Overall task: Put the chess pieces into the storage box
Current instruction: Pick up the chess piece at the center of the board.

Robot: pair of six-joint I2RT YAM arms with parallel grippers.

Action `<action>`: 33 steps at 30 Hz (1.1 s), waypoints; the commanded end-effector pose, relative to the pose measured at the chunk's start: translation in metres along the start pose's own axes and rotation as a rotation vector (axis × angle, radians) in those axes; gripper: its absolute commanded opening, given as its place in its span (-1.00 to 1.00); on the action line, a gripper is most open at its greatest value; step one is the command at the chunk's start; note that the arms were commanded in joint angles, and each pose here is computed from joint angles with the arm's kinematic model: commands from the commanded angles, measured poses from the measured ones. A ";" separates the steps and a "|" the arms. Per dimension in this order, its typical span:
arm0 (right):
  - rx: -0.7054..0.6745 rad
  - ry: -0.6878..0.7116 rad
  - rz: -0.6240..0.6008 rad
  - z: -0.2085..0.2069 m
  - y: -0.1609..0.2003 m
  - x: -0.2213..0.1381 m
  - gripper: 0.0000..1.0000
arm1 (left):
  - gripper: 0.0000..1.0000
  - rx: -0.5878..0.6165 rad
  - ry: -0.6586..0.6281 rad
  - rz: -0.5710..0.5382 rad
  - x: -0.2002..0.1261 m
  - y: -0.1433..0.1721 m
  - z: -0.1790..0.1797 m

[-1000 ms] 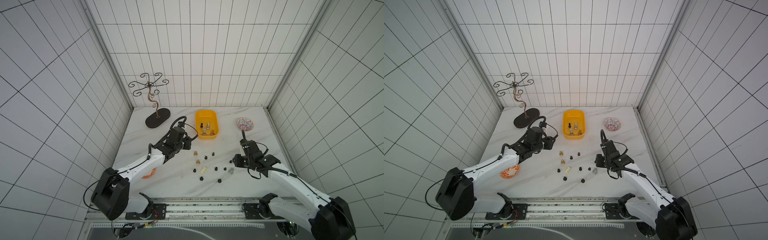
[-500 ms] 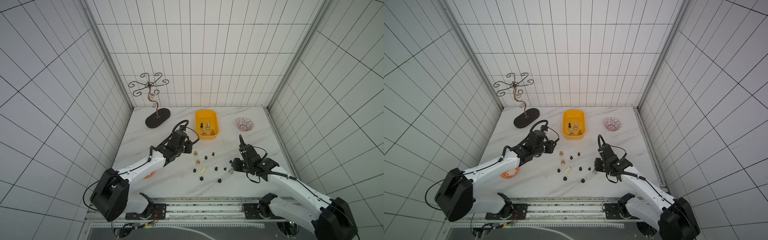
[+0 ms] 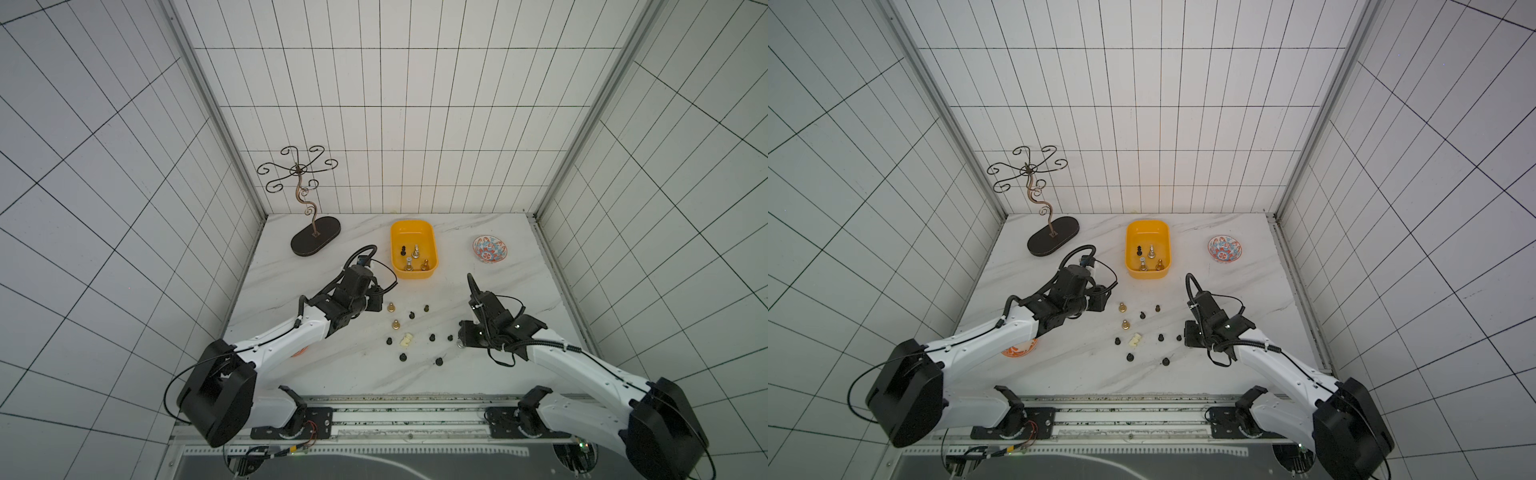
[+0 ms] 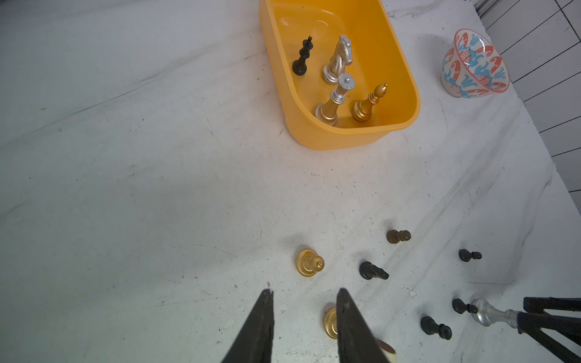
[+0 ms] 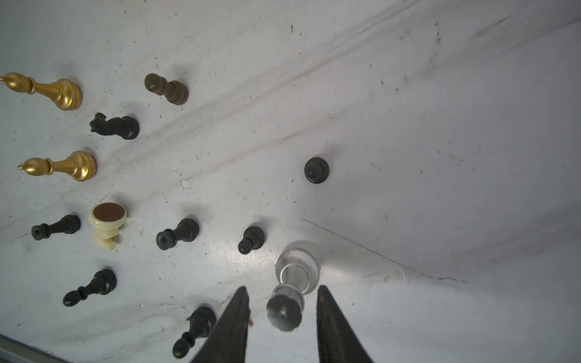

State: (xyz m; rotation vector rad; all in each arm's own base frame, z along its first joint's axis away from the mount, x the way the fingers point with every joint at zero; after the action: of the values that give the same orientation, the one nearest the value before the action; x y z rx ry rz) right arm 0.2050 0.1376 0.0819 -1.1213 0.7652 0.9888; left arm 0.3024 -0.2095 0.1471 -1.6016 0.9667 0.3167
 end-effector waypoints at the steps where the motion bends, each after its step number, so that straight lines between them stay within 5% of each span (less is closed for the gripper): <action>1: 0.008 0.063 0.031 -0.015 0.015 0.011 -0.27 | -0.34 -0.009 0.000 -0.018 -0.004 -0.002 -0.001; 19: 0.001 0.071 0.043 -0.019 0.022 0.020 -0.59 | -0.34 -0.002 -0.002 -0.007 -0.003 0.001 0.000; 33: -0.049 -0.038 -0.141 0.016 -0.029 -0.022 -0.69 | -0.34 0.007 -0.010 0.058 -0.004 0.007 -0.001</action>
State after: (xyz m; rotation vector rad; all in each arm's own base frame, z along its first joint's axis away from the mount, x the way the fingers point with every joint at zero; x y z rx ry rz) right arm 0.2055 0.1352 0.0794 -1.1485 0.7390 0.9696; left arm 0.2962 -0.2061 0.1397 -1.5757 0.9907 0.3565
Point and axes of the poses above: each gripper's point midway between its finger pads, its own x axis out along the fingers, its own z axis along the line the jaws close on, y = z × x, the point moved 2 cm from there along -x, back along the fingers, and after that the axes turned 4 degrees about x, right-handed, at the moved point
